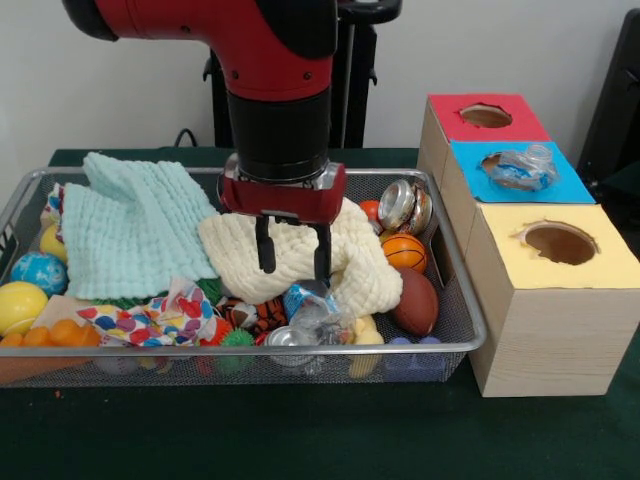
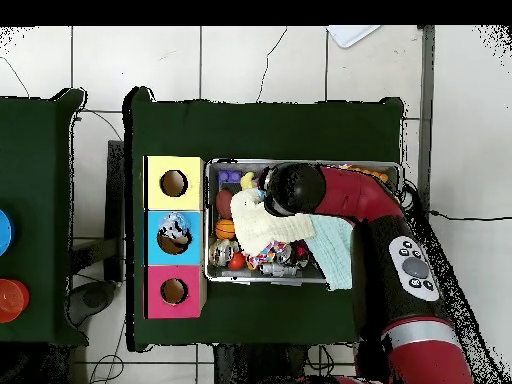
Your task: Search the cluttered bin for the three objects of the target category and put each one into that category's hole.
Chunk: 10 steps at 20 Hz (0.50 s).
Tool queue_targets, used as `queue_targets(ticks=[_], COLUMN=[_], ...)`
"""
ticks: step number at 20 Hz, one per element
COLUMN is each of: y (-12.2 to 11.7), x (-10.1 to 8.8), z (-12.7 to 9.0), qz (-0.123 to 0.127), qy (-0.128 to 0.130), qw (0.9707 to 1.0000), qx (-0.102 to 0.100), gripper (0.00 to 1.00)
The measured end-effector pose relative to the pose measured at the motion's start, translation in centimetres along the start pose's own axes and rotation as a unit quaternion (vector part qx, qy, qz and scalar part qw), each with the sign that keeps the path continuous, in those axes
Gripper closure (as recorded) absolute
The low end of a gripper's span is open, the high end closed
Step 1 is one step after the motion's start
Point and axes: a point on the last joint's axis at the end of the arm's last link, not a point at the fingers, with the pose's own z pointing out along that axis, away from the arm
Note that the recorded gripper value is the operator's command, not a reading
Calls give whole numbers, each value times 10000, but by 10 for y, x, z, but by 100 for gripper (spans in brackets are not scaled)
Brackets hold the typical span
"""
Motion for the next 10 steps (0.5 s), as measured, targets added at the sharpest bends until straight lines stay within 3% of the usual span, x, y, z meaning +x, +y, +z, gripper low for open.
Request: queue_targets(ticks=[10], y=[3], x=[16], z=[29], qz=[7], qy=[264], qw=[9996], qx=[-49], gripper=[0])
